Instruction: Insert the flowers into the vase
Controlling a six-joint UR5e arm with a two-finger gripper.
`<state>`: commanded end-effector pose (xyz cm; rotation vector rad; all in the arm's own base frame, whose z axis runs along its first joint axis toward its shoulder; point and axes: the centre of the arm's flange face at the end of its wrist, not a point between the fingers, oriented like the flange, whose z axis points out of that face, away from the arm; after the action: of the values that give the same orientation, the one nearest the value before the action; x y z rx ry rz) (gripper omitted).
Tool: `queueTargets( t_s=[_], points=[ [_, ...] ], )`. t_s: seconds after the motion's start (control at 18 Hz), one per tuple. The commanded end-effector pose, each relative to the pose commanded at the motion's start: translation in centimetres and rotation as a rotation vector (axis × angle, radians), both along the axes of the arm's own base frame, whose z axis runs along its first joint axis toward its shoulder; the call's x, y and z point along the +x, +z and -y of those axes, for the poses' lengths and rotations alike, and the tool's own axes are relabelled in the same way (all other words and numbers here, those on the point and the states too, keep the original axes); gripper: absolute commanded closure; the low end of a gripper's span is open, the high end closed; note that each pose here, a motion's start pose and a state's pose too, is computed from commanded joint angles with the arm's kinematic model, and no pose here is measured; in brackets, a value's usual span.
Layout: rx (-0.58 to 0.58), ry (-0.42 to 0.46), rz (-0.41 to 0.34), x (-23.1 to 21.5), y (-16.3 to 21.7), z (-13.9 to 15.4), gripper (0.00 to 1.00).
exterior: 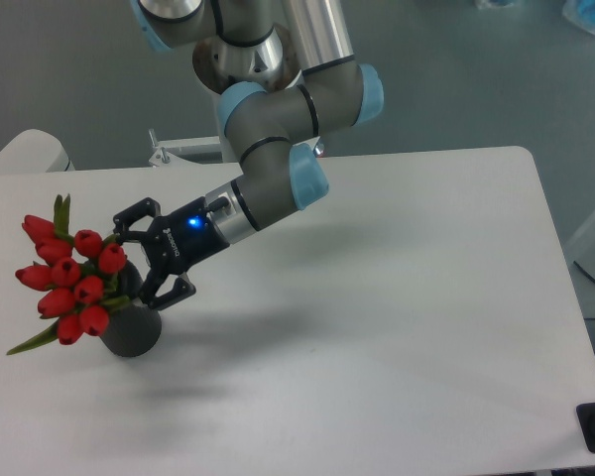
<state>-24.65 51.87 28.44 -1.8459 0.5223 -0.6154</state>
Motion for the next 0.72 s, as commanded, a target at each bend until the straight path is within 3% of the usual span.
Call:
queueTargets(
  t_s=[0.39,0.72],
  points=[
    [0.003,0.094,-0.002,-4.6,0.7,2.4,0.0],
    [0.004,0.2,-0.043,-11.7,1.7,4.7,0.0]
  ],
)
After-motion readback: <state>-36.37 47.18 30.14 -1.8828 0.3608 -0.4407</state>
